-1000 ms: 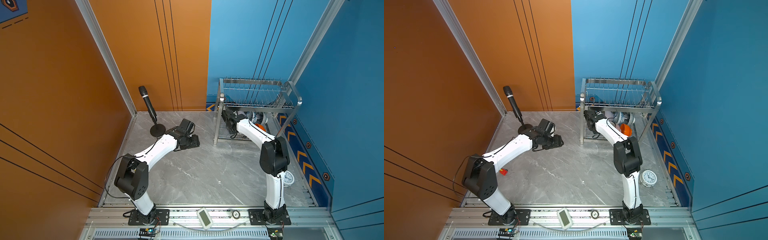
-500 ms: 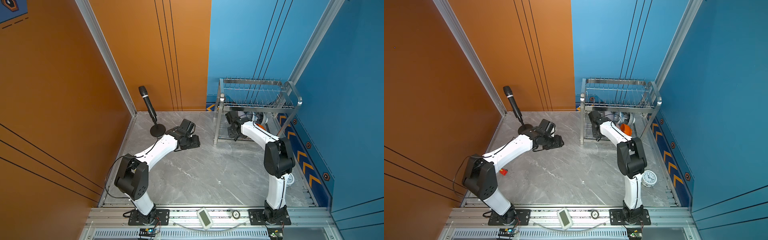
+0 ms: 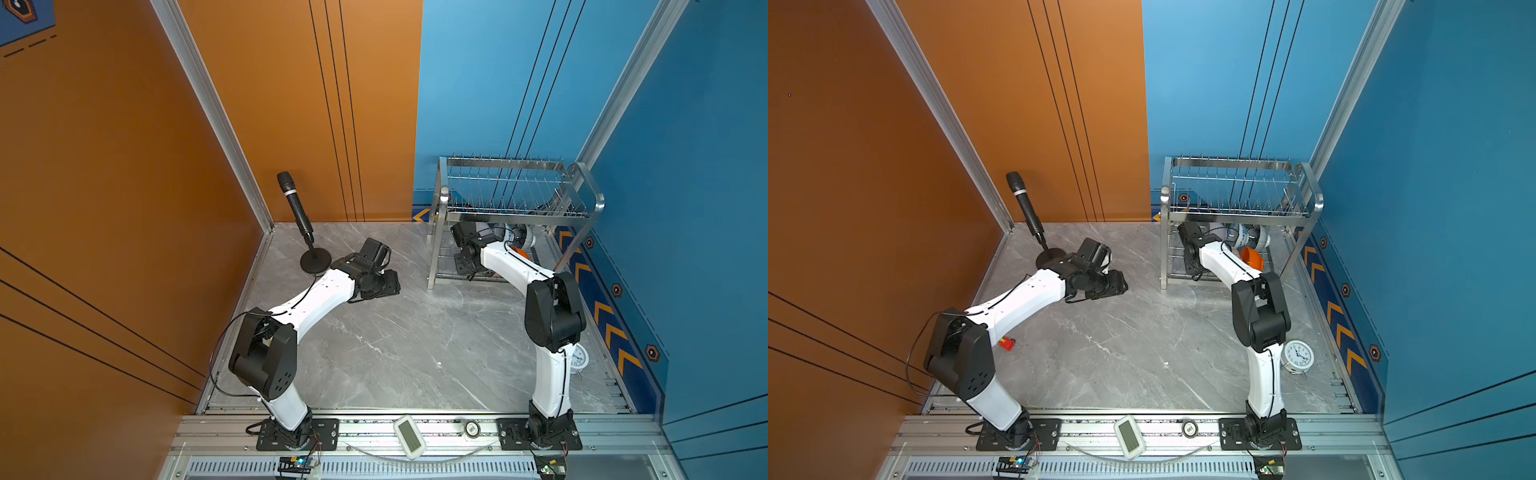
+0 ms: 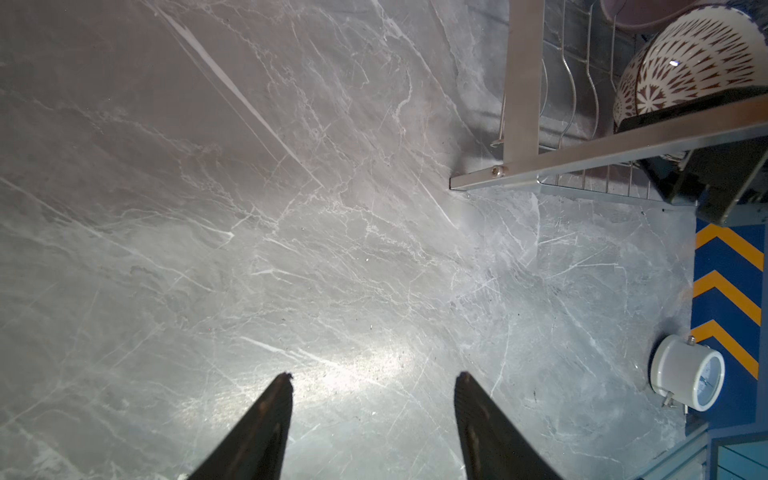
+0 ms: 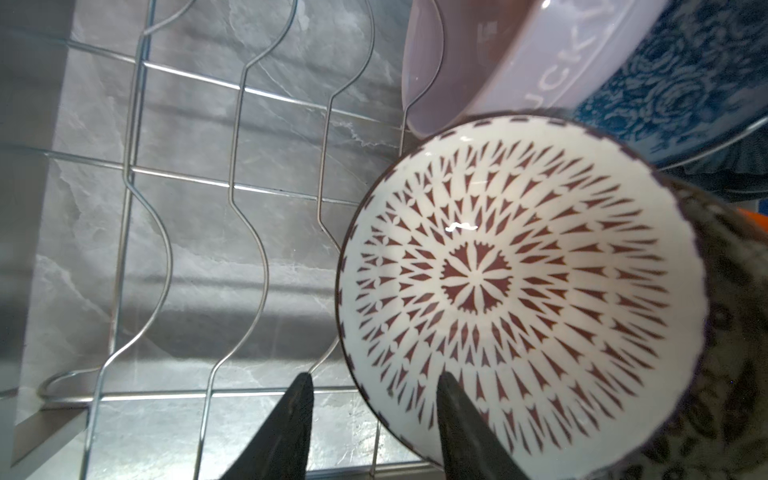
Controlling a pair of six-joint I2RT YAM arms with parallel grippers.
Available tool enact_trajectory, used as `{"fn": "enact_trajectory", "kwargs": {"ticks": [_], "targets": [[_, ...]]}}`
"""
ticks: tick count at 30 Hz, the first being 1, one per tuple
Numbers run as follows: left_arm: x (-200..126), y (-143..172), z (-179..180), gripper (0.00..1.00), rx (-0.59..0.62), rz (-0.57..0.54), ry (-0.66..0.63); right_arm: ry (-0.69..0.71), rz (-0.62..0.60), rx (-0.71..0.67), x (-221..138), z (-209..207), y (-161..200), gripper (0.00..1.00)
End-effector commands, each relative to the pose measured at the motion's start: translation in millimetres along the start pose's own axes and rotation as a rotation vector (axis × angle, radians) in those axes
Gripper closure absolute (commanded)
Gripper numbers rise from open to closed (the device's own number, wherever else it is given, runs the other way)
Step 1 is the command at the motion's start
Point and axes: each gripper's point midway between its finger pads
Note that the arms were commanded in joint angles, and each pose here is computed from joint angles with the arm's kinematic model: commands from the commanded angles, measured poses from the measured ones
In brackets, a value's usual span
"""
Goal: Load bowls into a dish rack
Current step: Pick up the bowl from the dish rack.
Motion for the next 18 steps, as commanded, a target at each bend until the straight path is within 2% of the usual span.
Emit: {"fn": "enact_trajectory", "kwargs": {"ticks": [1, 14, 18], "targets": [[-7, 2, 2, 0.36, 0.0, -0.007, -0.012, 0.01, 0.024, -0.022, 12, 0, 1, 0.5], [-7, 3, 3, 0.37, -0.007, -0.007, -0.013, 0.079, 0.061, -0.053, 23, -12, 5, 0.52], [-6, 3, 3, 0.36, -0.011, -0.005, -0.014, 0.085, 0.058, -0.058, 22, -14, 3, 0.59]]}}
Point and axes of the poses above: each gripper's point midway between its finger pads, its own x axis out along the fingers, its own z axis along the line the jaws close on, y = z × x, and after that the axes turned 12 degrees about -x, right-handed
